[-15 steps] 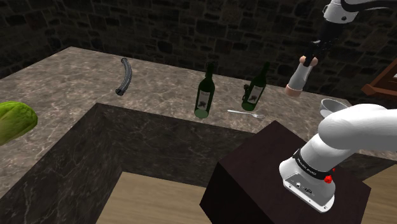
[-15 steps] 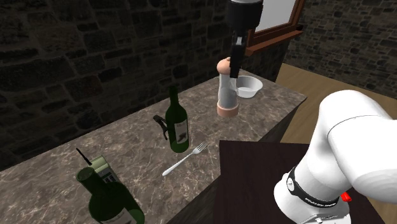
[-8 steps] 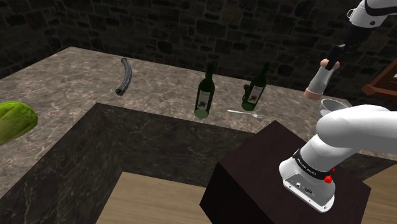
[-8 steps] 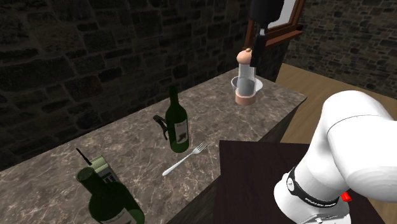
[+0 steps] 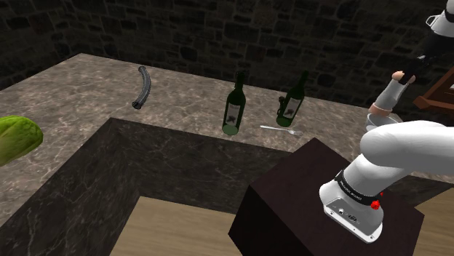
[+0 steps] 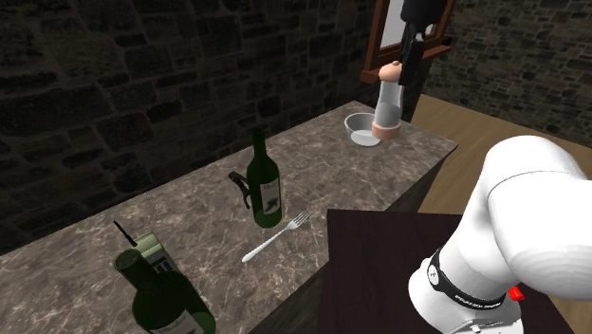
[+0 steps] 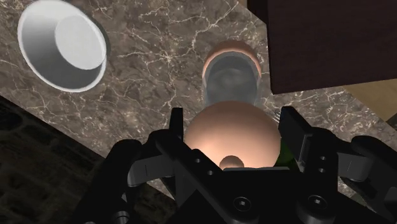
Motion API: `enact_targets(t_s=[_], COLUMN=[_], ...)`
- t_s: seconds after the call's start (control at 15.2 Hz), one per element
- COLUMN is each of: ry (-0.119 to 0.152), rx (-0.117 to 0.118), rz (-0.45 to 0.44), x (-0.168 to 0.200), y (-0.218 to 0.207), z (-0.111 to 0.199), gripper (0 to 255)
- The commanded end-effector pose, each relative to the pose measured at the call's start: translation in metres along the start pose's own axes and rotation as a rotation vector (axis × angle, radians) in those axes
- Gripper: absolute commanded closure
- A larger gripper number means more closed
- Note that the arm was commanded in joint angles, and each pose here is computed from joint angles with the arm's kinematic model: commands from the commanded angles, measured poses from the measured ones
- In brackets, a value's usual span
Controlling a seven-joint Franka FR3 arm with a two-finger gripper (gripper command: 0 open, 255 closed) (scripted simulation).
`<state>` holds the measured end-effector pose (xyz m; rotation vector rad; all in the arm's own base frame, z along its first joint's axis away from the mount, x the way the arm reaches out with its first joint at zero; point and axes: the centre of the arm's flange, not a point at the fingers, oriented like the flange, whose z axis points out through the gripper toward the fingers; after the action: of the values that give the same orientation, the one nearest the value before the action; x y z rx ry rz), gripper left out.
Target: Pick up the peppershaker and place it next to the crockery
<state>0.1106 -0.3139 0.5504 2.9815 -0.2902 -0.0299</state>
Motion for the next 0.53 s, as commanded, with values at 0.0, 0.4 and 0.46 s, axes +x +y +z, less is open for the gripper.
enact_targets(t_s=[0.0, 0.4, 0.46], ry=[-0.001, -0.001, -0.001], rx=[-0.001, -0.001, -0.001], rz=[-0.002, -0.002, -0.002], x=[-0.013, -0.054, -0.061], y=[0.023, 0.089, 0.100], z=[0.004, 0.014, 0.015], gripper=[255, 255, 255])
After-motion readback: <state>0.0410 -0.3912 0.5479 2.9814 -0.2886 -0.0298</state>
